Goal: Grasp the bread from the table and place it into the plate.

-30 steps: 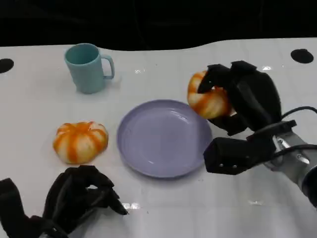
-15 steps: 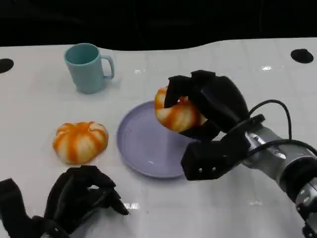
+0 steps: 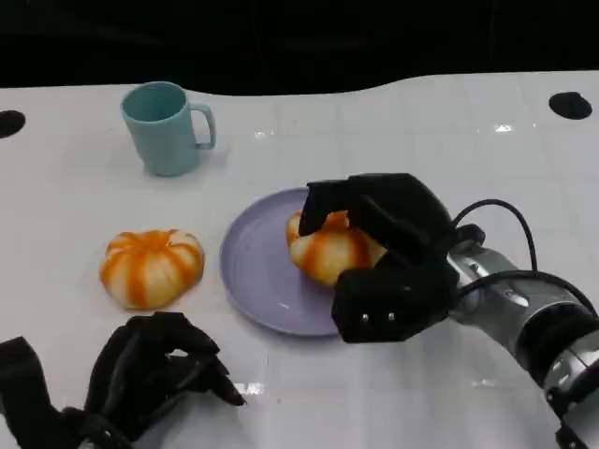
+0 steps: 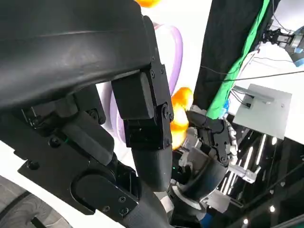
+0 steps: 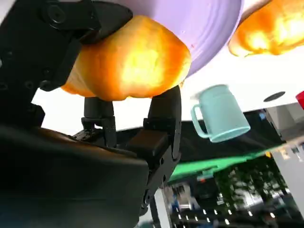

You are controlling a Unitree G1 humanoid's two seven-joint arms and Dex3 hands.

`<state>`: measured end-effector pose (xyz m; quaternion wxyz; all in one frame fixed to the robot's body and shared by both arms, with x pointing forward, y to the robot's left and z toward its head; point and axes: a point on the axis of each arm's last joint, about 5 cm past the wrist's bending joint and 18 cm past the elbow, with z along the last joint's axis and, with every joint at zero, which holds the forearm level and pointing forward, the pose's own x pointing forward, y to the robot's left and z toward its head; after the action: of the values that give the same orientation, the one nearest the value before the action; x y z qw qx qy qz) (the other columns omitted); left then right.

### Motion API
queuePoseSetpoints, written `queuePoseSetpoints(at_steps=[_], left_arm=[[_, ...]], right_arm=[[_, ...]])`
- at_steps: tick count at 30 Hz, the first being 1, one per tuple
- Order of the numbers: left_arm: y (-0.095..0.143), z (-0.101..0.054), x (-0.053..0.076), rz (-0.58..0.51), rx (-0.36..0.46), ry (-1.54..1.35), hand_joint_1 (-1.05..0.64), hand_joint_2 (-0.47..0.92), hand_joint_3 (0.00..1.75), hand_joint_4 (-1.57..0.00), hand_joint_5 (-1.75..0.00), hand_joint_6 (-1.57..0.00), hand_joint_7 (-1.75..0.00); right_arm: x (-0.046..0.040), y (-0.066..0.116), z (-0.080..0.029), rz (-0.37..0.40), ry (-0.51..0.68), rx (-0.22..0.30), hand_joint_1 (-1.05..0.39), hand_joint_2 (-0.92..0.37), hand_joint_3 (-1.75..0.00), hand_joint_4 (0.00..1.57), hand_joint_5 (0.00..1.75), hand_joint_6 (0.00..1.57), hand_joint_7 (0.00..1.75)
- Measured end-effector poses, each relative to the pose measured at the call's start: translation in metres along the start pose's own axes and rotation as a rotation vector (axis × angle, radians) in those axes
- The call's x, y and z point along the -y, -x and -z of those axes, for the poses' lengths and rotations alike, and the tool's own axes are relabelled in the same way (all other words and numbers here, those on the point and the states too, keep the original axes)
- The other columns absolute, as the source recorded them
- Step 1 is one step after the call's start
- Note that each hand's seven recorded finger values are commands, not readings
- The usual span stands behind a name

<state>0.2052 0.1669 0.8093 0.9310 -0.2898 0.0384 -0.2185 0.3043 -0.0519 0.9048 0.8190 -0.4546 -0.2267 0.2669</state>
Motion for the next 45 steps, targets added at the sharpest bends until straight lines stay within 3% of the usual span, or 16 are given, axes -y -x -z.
queuePoseSetpoints(at_steps=[2,5,11,15,21,27,34,39,45], left_arm=[[0.000,0.000,0.000,0.000,0.000,0.000,-1.05,0.60,0.00,-1.57,-0.60,-1.57,-0.37],[0.000,0.000,0.000,0.000,0.000,0.000,-1.05,0.61,0.01,-1.57,-0.60,-1.57,-0.37],[0.000,0.000,0.000,0.000,0.000,0.000,-1.05,0.60,0.00,-1.57,-0.60,-1.57,-0.37],[0.000,0.000,0.000,0.001,0.000,0.000,-1.05,0.61,0.00,-1.57,-0.60,-1.57,-0.37],[0.000,0.000,0.000,0.001,-0.001,0.000,-1.05,0.61,0.01,-1.57,-0.60,-1.57,-0.37],[0.000,0.000,0.000,0.000,0.000,0.000,-1.05,0.61,0.01,-1.57,-0.59,-1.57,-0.36],[0.000,0.000,0.000,0.000,0.001,0.000,-1.05,0.61,0.00,-1.57,-0.59,-1.57,-0.36],[0.000,0.000,0.000,0.000,0.001,-0.001,-1.05,0.61,0.00,-1.57,-0.59,-1.57,-0.36],[0.000,0.000,0.000,0.001,0.001,-0.001,-1.05,0.61,0.00,-1.57,-0.59,-1.57,-0.36]], right_arm=[[0.0007,0.000,0.000,-0.038,-0.014,-0.005,-0.37,-0.89,-0.14,0.57,0.68,0.67,0.17],[0.0010,-0.001,0.000,-0.078,-0.013,-0.005,-0.57,-0.92,-0.16,0.32,0.42,0.48,0.02],[0.0032,-0.002,0.002,-0.132,0.027,-0.055,-0.83,-0.92,-0.31,0.02,0.25,0.20,0.00],[0.0067,-0.004,0.002,-0.152,0.041,-0.069,-0.88,-0.92,-0.34,0.00,0.14,0.13,0.00],[0.0130,-0.006,0.000,-0.157,0.053,-0.051,-0.91,-0.92,-0.34,0.02,0.13,0.13,0.01],[0.0214,-0.005,0.001,-0.128,0.056,-0.009,-0.86,-0.92,-0.30,0.08,0.19,0.17,0.02],[0.0199,0.010,0.009,-0.102,0.034,0.029,-0.77,-0.92,-0.25,0.19,0.31,0.27,0.06],[0.0204,0.025,0.016,-0.014,-0.003,0.081,-0.54,-0.91,-0.06,0.32,0.43,0.45,0.10],[0.0187,0.049,0.022,0.052,-0.051,0.119,-0.29,-0.88,-0.01,0.43,0.53,0.60,0.14]])
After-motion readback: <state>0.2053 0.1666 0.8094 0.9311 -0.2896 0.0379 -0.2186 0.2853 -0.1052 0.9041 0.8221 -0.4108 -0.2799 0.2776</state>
